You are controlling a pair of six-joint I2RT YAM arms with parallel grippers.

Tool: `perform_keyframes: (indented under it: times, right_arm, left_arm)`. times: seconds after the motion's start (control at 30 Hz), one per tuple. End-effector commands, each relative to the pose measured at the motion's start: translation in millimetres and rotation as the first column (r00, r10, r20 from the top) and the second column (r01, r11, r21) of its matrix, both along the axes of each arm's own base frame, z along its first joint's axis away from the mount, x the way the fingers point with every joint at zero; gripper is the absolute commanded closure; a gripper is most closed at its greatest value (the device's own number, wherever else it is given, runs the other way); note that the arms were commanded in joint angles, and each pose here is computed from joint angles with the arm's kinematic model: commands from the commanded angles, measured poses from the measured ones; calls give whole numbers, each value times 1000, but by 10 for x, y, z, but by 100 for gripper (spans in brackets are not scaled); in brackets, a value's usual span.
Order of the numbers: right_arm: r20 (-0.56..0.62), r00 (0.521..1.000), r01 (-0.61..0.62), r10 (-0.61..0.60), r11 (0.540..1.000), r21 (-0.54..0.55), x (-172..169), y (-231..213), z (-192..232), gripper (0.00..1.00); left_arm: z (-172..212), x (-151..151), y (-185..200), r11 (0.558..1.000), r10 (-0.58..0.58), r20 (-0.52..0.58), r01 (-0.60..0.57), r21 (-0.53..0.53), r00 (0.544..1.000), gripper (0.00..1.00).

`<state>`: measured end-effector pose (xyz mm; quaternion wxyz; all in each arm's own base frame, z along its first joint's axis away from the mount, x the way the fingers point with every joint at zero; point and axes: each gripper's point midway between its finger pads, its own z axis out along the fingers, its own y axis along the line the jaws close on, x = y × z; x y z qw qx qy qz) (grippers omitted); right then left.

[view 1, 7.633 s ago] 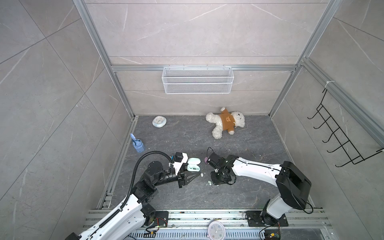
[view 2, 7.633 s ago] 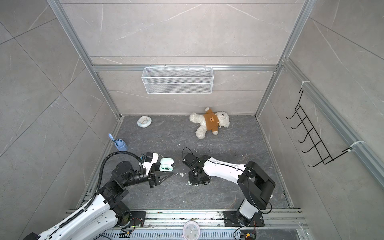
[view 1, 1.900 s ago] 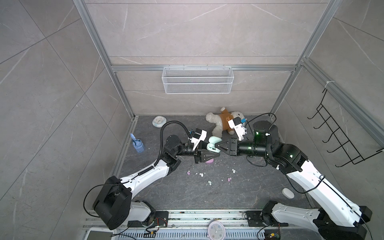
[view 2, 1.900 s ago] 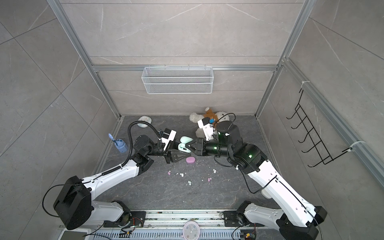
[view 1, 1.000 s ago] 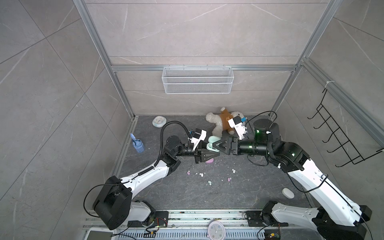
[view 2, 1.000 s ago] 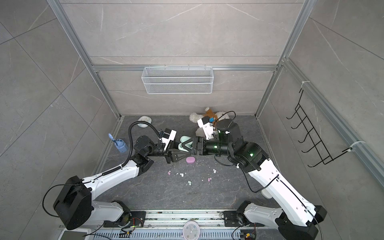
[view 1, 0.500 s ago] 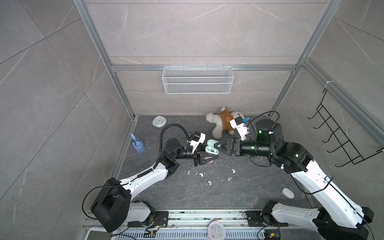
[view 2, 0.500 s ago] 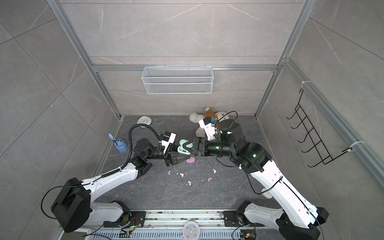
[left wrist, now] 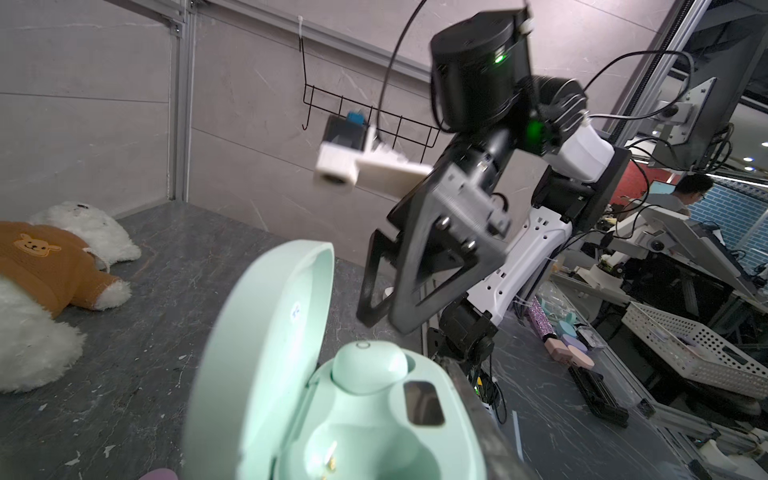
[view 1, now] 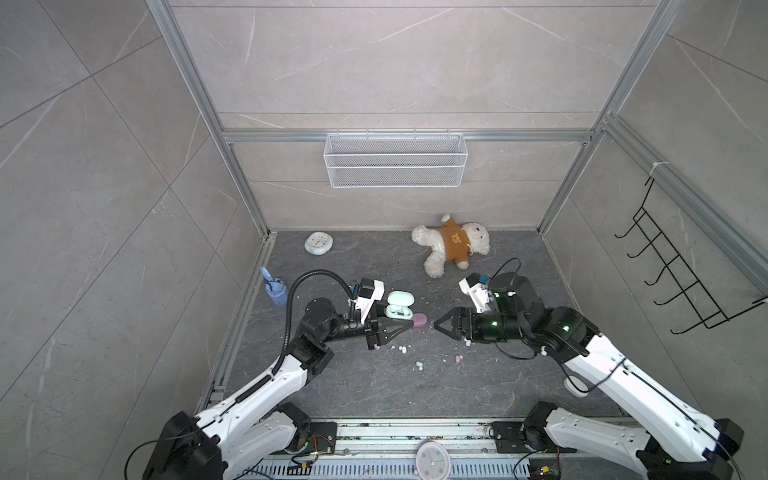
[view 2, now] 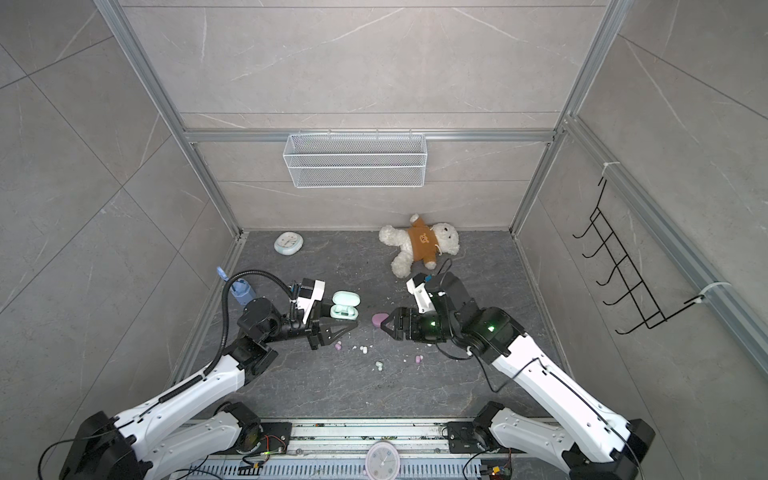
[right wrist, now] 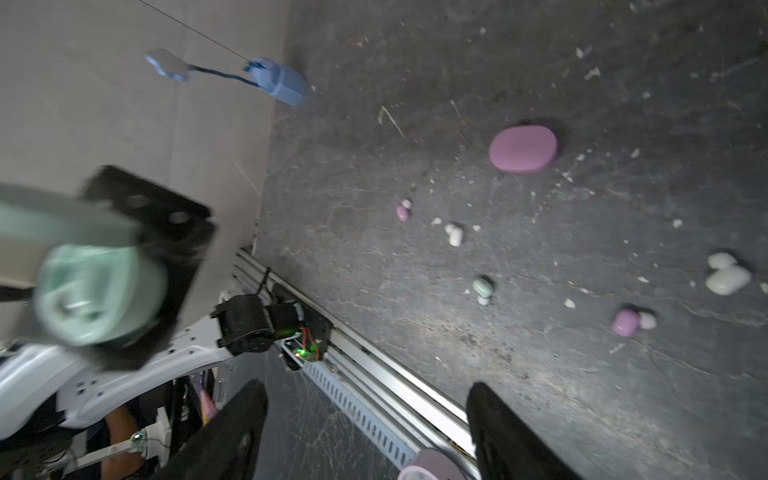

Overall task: Insert the wireless bluetooth earbuds into the charging case
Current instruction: 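Move the right gripper back down over the remaining pale green earbud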

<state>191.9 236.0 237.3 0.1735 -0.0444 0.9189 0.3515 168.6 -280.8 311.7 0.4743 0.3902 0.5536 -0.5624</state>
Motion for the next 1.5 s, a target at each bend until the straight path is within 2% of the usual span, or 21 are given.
perform_keyframes:
  times: [0.0,0.23,0.43,0.63,1.07,1.47]
  right_arm:
    - [-49,998,43,-47,995,-86,93,-8,-449,23]
    - [-162,987,-27,1,988,-155,128,215,-1310,24]
    - [-201,977,-109,71,976,-187,157,430,-1706,26]
    - [-228,969,-143,92,965,-218,166,497,-1957,27]
    - [-267,954,-199,135,953,-229,16,620,-2113,30]
    - [-250,952,-225,177,957,-181,-20,801,-1933,32]
  left_arm:
    - [9,-56,100,999,43,15,-43,17,999,81]
    - [-17,-221,280,996,87,10,-88,28,996,81]
    - [-67,-283,371,993,117,4,-117,31,993,81]
    - [-121,-306,409,991,131,-3,-130,36,991,81]
    - [-86,-336,438,990,136,14,-136,29,991,81]
    - [-69,-349,458,989,143,20,-144,22,990,81]
